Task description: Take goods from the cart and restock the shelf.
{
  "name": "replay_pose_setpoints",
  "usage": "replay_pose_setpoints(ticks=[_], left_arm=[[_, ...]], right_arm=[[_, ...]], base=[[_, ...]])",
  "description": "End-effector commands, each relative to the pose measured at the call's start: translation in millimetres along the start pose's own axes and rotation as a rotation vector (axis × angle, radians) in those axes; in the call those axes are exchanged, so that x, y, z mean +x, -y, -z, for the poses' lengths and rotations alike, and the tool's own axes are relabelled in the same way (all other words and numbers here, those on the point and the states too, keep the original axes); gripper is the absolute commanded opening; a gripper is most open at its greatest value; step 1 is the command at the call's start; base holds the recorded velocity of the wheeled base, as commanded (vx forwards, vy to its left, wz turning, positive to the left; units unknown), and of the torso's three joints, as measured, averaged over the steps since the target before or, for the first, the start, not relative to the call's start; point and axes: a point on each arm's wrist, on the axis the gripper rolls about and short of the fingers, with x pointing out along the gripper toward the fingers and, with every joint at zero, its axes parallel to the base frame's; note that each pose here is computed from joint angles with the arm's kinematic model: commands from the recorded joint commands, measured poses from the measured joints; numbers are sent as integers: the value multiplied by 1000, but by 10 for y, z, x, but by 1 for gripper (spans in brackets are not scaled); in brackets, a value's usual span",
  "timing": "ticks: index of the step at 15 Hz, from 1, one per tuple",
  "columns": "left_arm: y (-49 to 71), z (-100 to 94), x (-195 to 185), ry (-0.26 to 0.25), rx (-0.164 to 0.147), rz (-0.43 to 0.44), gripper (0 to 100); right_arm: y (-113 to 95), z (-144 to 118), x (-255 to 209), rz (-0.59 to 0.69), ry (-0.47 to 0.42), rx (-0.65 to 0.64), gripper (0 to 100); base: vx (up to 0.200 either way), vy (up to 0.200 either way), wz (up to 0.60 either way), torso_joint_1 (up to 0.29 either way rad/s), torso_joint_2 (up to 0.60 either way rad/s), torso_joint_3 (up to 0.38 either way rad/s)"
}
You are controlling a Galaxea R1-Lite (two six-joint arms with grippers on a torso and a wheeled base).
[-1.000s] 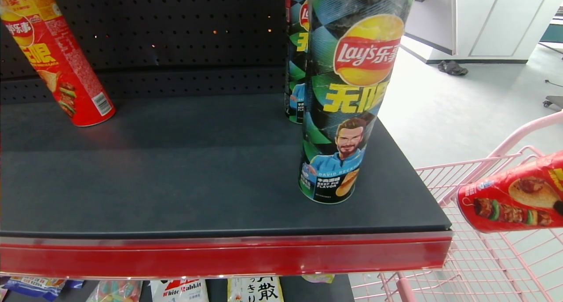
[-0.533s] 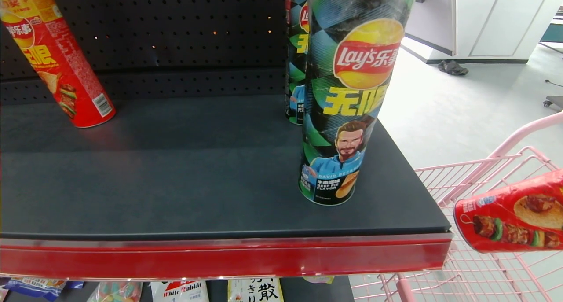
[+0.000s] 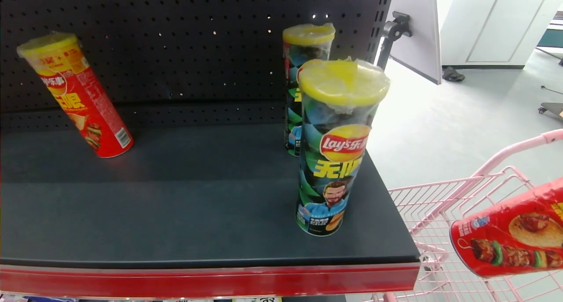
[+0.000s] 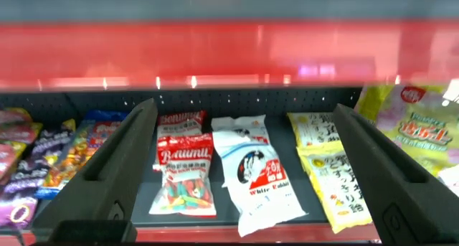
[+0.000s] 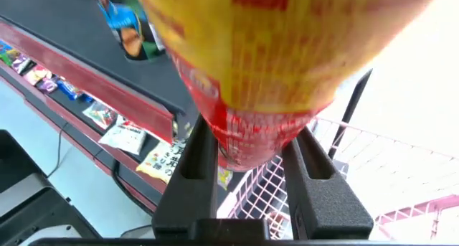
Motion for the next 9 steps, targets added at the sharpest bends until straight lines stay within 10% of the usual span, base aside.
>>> replay_pose_setpoints(ticks=[1, 9], left_arm=[[0, 0, 0, 1, -1, -2, 100], [0, 0, 0, 1, -1, -2, 100]], right_arm=[[-1, -5, -1, 0, 2, -2, 0], [-74, 89, -52, -17, 5, -5, 0]], base=[[0, 0, 0, 246, -588, -339], [0, 0, 0, 214, -501, -287]])
